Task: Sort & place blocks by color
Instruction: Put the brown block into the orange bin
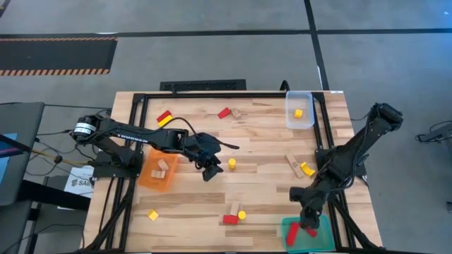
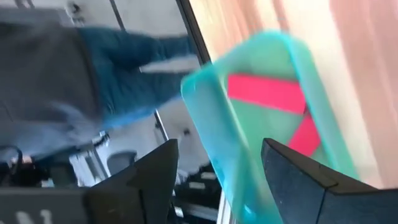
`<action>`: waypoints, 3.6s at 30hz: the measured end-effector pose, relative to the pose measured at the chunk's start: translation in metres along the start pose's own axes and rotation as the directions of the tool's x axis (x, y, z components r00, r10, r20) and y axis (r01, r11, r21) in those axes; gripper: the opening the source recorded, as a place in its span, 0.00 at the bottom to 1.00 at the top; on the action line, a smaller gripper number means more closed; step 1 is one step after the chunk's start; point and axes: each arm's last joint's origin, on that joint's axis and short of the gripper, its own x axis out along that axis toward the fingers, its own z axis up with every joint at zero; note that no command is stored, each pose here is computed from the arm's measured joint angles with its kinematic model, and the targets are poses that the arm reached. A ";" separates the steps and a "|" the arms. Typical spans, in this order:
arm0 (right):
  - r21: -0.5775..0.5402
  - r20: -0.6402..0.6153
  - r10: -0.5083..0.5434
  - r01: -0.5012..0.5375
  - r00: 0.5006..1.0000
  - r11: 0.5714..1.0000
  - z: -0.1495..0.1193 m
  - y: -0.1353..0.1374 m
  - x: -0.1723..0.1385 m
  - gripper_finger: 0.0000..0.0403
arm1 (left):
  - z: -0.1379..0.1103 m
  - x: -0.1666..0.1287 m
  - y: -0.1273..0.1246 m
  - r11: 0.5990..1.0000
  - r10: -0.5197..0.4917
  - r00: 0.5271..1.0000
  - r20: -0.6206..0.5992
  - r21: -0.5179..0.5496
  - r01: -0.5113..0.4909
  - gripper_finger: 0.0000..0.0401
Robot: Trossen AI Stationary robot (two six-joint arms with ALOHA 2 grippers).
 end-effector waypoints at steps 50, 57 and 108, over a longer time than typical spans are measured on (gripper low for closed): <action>0.380 -0.046 -0.664 0.628 0.746 0.679 0.046 -0.121 -0.063 0.59 | -0.002 0.012 0.010 0.986 0.164 0.986 0.036 -0.001 -0.164 0.47; 0.385 -0.019 -0.698 0.650 0.716 0.655 0.071 -0.138 -0.066 0.58 | -0.001 0.012 0.011 0.986 0.166 0.985 0.038 -0.014 -0.165 0.47; 0.284 0.301 -0.563 0.491 0.770 0.824 0.131 -0.134 -0.074 0.12 | -0.009 -0.027 -0.016 0.963 0.257 0.952 0.166 -0.126 -0.238 0.47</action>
